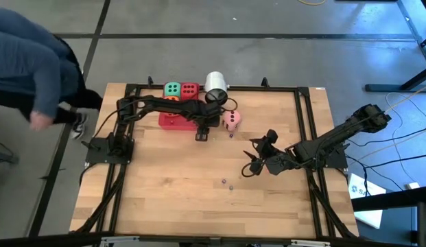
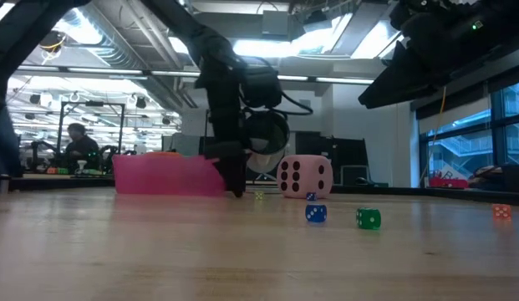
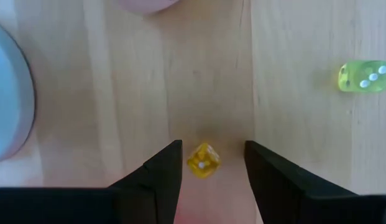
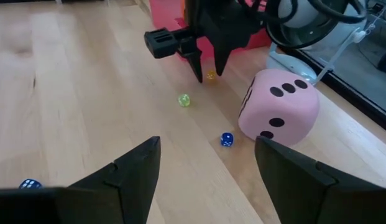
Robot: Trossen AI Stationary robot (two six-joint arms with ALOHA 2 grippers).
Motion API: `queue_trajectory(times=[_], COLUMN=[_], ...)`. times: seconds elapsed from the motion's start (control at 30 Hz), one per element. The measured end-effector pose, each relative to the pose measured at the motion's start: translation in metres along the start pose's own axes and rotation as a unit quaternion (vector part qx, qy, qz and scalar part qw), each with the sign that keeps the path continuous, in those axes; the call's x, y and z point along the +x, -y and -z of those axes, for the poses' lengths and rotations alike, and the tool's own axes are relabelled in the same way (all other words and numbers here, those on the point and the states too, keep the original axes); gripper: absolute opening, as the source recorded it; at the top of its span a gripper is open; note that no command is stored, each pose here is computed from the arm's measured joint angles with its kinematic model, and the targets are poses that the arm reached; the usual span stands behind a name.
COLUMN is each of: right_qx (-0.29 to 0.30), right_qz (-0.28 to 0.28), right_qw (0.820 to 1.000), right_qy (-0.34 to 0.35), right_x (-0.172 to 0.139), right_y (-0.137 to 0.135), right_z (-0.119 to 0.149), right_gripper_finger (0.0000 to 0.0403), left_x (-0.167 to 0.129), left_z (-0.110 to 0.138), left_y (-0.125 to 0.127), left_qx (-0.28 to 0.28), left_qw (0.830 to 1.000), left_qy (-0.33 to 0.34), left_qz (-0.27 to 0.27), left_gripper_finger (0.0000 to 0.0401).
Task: Pick & Place Dice
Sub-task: Put the small yellow dice into the red bin
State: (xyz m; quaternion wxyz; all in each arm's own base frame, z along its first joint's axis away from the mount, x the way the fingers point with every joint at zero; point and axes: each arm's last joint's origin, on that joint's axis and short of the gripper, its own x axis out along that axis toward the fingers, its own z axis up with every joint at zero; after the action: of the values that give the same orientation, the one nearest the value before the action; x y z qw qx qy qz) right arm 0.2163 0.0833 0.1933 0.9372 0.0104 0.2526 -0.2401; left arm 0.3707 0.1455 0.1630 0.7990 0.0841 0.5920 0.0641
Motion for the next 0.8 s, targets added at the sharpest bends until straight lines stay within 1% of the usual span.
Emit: queue_trajectory(times=[0.1, 0.2, 0.53, 0.67, 0.8], right_qx=[0.000, -0.001, -0.002, -0.002, -0.002], right_qz=[-0.002, -0.002, -0.002, -0.002, -0.002], right_qw=[1.000, 1.000, 1.000, 1.000, 1.000], right_qy=[0.000, 0.000, 0.000, 0.000, 0.000], right_x=[-0.0001, 0.0000, -0.0001, -0.0001, 0.0000], right_y=[-0.0002, -0.0002, -0.0003, -0.0003, -0.0002], right_z=[0.0000, 0.0000, -0.0001, -0.0001, -0.0001], right_gripper_finger=[0.0261, 0.0261, 0.0261, 0.0261, 0.0261], left_x=[-0.0009, -0.0010, -0.0010, -0.0016, -0.0025], left_z=[-0.0005, 0.0007, 0.0027, 0.0020, 0.0005], left_y=[-0.0003, 0.0003, 0.0017, 0.0015, 0.0012], left_qx=[-0.001, -0.002, -0.001, -0.002, -0.002], left_qw=[1.000, 1.000, 1.000, 1.000, 1.000], left_qy=[-0.006, -0.012, -0.022, -0.015, -0.008], left_qz=[0.003, 0.006, 0.013, 0.020, 0.027], left_gripper_finger=[0.0170, 0.0157, 0.0074, 0.0039, 0.0019])
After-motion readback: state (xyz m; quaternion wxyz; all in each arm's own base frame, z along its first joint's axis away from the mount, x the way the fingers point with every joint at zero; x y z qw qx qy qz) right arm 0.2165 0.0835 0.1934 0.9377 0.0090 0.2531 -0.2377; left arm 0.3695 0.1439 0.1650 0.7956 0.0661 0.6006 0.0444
